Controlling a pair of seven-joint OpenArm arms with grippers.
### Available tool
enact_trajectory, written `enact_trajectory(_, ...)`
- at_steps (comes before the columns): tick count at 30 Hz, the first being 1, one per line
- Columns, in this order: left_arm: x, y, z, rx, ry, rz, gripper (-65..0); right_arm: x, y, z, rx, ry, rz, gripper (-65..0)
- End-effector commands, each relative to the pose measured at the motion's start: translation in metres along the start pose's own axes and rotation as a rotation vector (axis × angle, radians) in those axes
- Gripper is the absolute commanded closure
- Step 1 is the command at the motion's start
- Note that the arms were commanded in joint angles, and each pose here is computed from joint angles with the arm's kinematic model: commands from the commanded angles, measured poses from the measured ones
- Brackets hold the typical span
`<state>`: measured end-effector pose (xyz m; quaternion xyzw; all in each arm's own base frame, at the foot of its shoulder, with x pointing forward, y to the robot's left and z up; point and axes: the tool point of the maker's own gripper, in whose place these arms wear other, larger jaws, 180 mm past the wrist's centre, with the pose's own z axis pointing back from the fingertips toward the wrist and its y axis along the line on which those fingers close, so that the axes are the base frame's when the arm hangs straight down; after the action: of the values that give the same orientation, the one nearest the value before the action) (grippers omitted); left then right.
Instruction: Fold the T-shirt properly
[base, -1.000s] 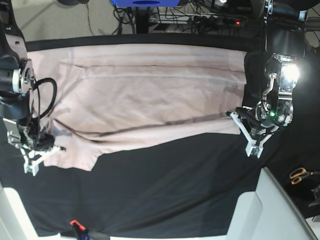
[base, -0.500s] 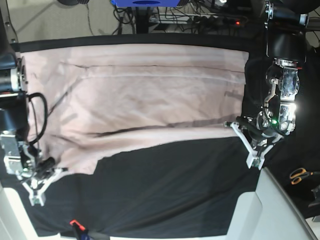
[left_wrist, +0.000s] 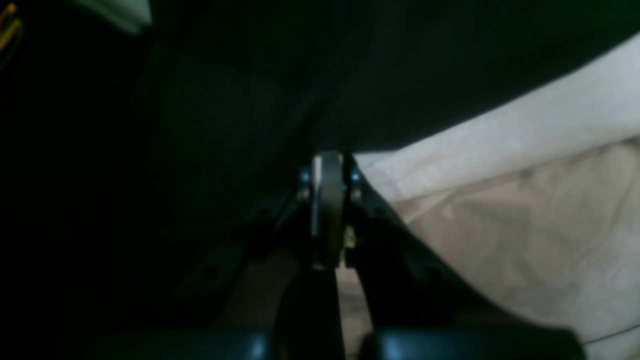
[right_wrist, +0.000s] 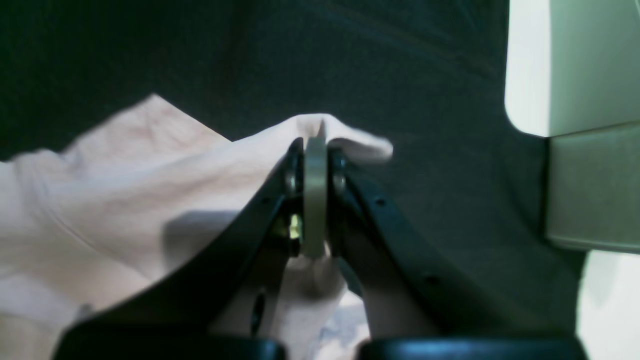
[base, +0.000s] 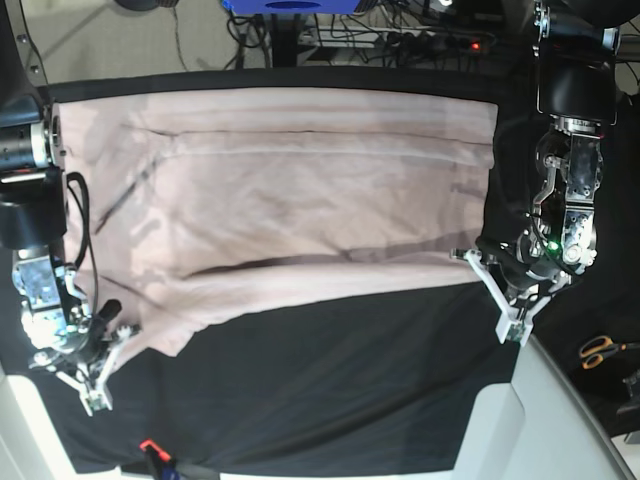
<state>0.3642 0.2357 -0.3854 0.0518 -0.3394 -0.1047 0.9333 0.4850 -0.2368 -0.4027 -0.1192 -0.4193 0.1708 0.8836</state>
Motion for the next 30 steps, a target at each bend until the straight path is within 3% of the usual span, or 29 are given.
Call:
enact_trajectory(1,0.021,0.01,0.007,0.025,-0.059,-0.006,0.0,0.028,-0.018,0.003,-0.035,-0.069,0.003,0.0)
enact_trajectory(6,0.024,0.01,0.008,0.025,-0.066,-0.008,0.0,0.029,-0.02,0.003,-0.038,-0.078,0.005,0.0)
enact_trajectory(13,-0.014,0.005,0.009,0.09,0.031,-0.111,0.0,-0.026,-0.008,0.009,-0.024,0.109,0.014,0.0)
enact_trajectory(20,-0.05,0.003,0.014,0.116,0.097,-0.178,0.0,-0.069,0.013,0.043,-0.02,0.311,0.008,0.0)
enact_trajectory(23,-0.066,-0.001,0.015,0.106,0.127,-0.185,0.0,-0.072,0.021,0.059,-0.021,0.316,-0.042,0.0)
enact_trajectory(30,-0.079,-0.013,0.031,0.044,0.133,-0.289,0.0,-0.089,0.027,0.083,-0.026,0.36,-0.03,0.0)
